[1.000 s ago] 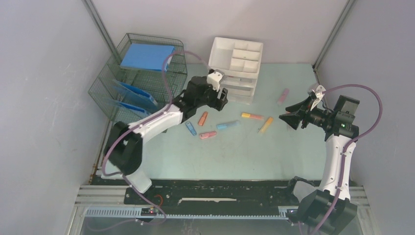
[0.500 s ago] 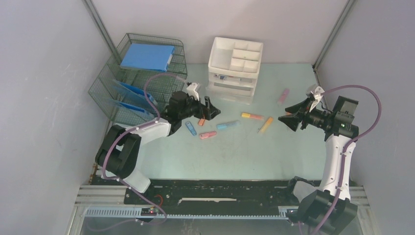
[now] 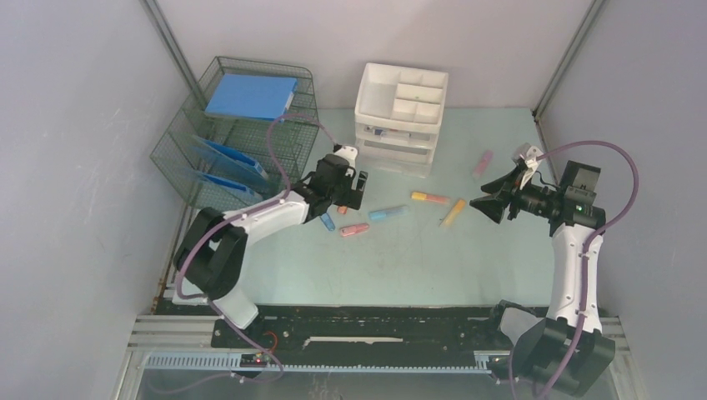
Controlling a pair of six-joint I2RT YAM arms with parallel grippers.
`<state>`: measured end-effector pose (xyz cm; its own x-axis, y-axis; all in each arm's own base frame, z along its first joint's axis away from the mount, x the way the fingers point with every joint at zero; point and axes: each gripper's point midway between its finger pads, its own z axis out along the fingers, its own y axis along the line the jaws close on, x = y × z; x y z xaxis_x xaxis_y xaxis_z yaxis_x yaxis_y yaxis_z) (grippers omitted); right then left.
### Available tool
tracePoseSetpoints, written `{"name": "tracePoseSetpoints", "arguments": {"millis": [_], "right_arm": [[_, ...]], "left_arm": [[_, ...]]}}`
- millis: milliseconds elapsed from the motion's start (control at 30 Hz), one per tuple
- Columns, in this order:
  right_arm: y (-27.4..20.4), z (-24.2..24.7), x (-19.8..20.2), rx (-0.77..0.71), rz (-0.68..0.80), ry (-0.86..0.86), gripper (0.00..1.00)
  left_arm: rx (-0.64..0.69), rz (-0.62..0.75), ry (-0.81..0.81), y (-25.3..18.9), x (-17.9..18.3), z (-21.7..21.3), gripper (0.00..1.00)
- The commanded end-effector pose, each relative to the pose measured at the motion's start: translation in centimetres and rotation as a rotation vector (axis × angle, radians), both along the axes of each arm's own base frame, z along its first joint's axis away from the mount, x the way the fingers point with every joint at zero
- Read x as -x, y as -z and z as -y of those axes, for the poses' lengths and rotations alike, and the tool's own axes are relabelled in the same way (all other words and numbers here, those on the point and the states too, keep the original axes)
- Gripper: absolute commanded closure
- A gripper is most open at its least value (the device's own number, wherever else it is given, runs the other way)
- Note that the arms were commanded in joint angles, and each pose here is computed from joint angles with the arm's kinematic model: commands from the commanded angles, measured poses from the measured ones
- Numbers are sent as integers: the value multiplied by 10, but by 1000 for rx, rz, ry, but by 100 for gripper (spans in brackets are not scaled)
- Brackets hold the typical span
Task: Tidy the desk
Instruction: Open the drawer in the storage box, then pick up the stationery from the center of the board.
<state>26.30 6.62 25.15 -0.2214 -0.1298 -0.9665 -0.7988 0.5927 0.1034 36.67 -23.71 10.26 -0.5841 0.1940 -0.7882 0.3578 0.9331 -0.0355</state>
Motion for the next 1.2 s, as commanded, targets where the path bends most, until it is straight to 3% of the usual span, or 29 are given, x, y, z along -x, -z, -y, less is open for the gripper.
{"name": "tracePoseSetpoints", "arguments": {"millis": [0, 67, 167, 300, 467, 633, 733, 1000, 1167], "right_arm": [[-7, 1, -3, 23, 34, -4, 36], [-7, 0, -2, 23, 34, -5, 37], [-8, 1, -2, 23, 36, -4, 37], [-8, 0, -2, 23, 38, -5, 37], [-9, 0, -1, 24, 44, -7, 37], [-10, 1, -1, 20, 47, -6, 37], [-11, 1, 0, 20, 51, -5, 37], [-13, 2, 1, 12, 54, -2, 36], [-14, 3, 2, 9, 58, -1, 37]], "left_arm": [[-170, -68, -8, 21, -6, -20, 14], [-174, -106, 4, 27, -9, -18, 22], [-171, -154, 19, 36, -10, -16, 28], [-174, -199, 23, 45, -12, -15, 30], [-195, -266, 35, 59, -14, -13, 41], [-209, -292, 33, 65, -17, -12, 43], [-222, -317, 32, 71, -19, -12, 53], [-243, -365, 43, 81, -19, -10, 59], [-236, -353, 45, 77, -19, -10, 80]]}}
